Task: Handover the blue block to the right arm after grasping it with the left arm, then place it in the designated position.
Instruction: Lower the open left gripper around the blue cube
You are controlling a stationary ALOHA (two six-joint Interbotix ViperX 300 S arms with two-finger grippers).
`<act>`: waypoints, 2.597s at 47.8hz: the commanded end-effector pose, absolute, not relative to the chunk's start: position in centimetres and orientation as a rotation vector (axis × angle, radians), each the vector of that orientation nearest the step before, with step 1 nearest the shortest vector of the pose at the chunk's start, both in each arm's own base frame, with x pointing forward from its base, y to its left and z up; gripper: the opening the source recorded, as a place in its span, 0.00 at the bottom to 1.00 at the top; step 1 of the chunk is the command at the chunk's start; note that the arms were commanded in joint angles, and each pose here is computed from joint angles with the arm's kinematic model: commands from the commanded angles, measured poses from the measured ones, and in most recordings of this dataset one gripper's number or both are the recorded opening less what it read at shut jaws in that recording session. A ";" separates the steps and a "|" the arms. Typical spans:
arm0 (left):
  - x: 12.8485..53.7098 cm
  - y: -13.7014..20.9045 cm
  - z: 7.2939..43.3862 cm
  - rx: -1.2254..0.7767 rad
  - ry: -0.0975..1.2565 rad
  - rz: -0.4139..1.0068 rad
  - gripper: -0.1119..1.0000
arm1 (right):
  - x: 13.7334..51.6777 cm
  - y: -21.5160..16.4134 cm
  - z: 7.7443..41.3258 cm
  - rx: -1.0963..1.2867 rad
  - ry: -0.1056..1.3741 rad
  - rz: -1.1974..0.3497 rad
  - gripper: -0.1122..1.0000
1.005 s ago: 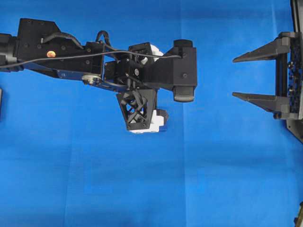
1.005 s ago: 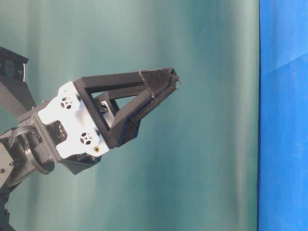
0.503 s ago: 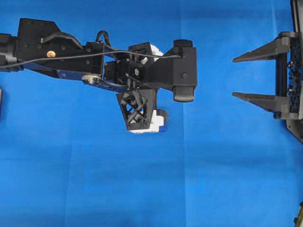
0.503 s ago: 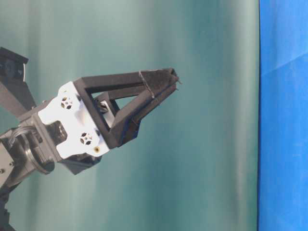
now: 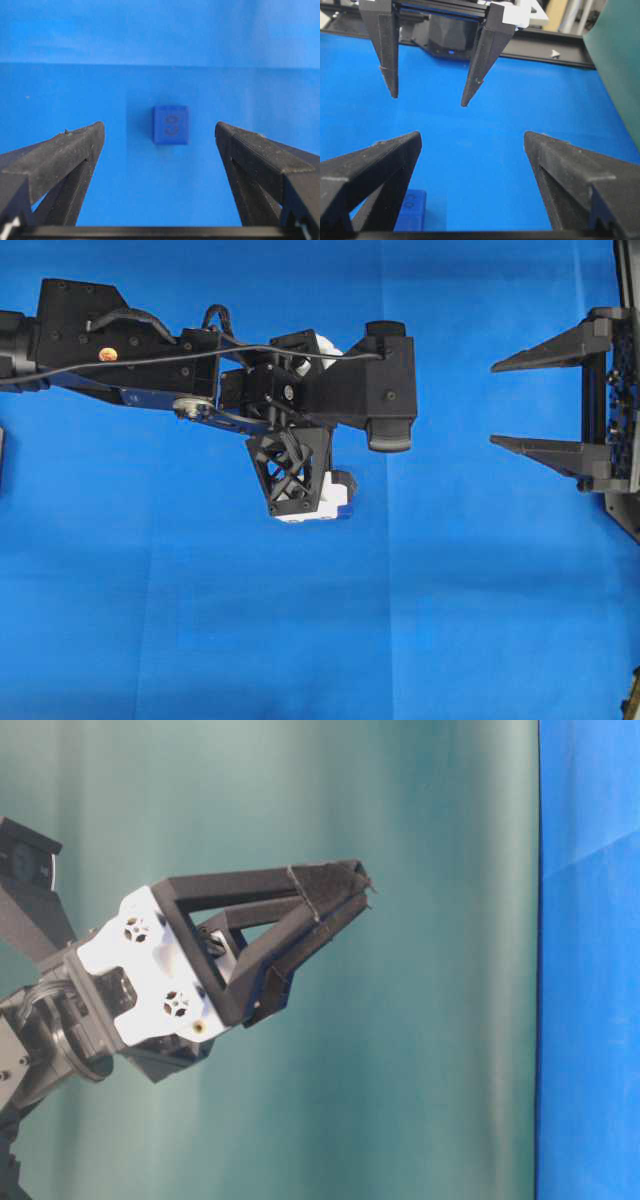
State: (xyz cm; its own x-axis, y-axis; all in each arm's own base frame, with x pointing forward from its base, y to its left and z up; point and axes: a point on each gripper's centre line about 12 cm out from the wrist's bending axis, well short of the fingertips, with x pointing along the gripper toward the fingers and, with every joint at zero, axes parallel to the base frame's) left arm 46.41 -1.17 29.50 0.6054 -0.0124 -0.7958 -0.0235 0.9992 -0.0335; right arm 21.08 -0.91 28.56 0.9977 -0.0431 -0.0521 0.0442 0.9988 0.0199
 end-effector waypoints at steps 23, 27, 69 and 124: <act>46.4 -1.1 30.9 -0.040 0.882 0.006 0.94 | 21.5 -1.0 29.5 0.024 0.033 -0.045 0.98; 46.4 -1.2 30.8 -0.041 0.882 0.006 0.94 | 21.5 -1.0 29.4 0.024 0.035 -0.045 0.98; 47.5 -3.5 21.1 -0.077 0.924 -0.010 0.94 | 22.1 -1.0 28.6 0.024 0.067 -0.046 0.98; 48.3 -3.3 12.6 -0.077 0.957 -0.004 0.94 | 22.6 -1.0 27.6 0.025 0.107 -0.046 0.98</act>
